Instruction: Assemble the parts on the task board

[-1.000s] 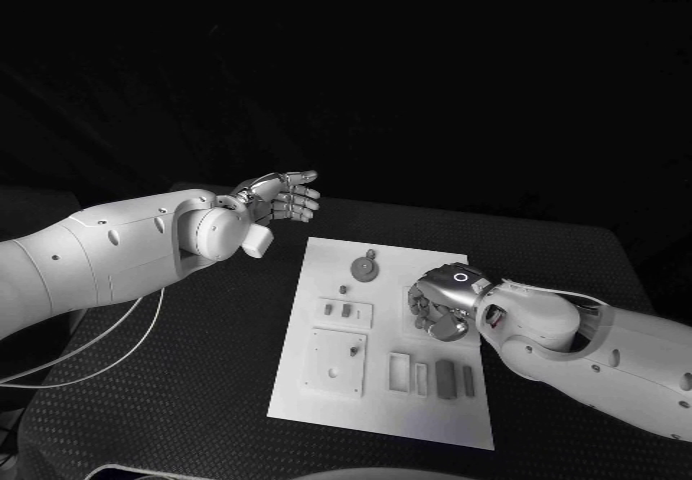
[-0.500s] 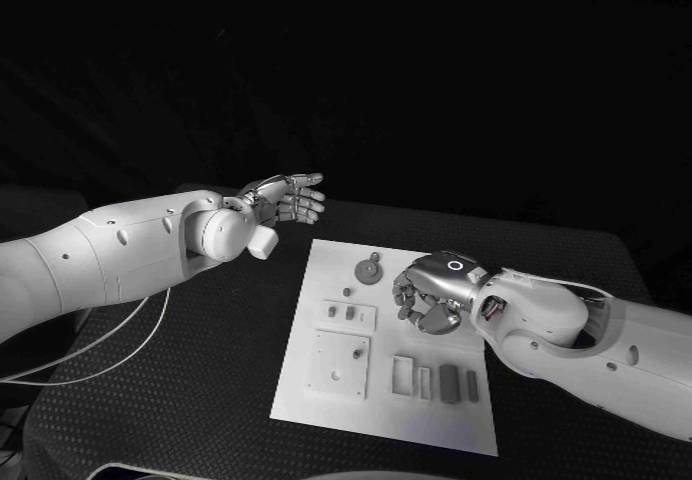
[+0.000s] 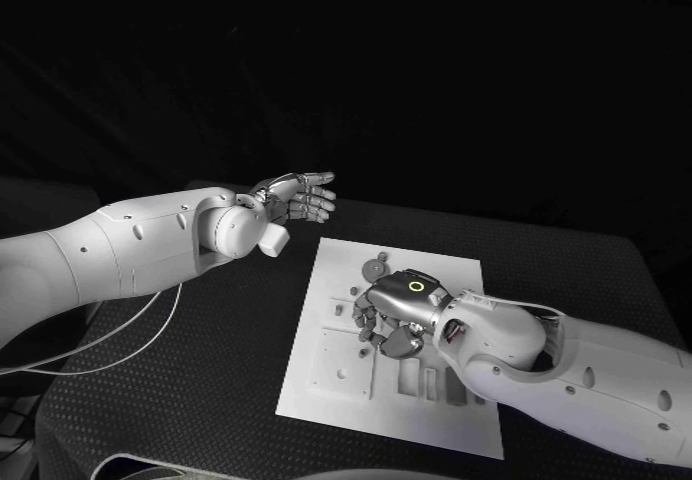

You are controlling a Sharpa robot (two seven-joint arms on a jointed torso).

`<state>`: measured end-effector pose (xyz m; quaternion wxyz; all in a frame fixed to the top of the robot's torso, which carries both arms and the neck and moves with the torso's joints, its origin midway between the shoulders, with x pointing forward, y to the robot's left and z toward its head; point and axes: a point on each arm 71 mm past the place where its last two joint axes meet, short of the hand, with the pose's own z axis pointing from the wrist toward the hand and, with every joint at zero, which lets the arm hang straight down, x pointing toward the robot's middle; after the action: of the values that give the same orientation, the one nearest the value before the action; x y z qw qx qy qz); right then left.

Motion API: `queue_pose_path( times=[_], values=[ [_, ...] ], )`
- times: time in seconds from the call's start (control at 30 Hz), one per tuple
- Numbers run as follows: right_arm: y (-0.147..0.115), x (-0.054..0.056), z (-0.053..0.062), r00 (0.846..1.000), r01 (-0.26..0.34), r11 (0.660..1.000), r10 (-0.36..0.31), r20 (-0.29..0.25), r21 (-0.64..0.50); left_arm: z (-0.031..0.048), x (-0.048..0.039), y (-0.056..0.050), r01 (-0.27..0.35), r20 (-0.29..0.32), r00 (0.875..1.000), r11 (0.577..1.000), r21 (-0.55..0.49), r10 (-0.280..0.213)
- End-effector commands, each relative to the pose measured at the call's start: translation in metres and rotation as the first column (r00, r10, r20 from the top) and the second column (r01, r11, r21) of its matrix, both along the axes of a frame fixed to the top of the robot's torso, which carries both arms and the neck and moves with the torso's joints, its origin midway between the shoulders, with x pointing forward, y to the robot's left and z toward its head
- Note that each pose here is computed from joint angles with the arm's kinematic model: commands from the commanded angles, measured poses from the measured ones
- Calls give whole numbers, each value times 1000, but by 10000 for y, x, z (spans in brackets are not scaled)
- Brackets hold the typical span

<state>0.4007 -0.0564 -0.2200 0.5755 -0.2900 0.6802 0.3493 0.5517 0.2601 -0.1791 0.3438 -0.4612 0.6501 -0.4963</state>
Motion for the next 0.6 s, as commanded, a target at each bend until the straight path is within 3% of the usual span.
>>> queue_pose_path(
  times=[0.03, 0.17, 0.4, 0.6],
  values=[
    [98, -72, -72, 999, -37, 999, 37, 14, -2, 10, 0, -36, 19, 7, 1000, 1000, -5, -19],
    [194, -143, -187, 998, -55, 998, 55, -4, -6, 10, 2, -63, 24, 7, 1000, 1000, -6, -24],
    [299, -206, -283, 997, -78, 997, 77, -13, -12, 9, 4, -99, 32, 6, 999, 999, -8, -32],
    [354, -254, -468, 995, -88, 996, 87, -41, -33, 8, 6, -153, 44, 5, 999, 999, -11, -44]
  ],
)
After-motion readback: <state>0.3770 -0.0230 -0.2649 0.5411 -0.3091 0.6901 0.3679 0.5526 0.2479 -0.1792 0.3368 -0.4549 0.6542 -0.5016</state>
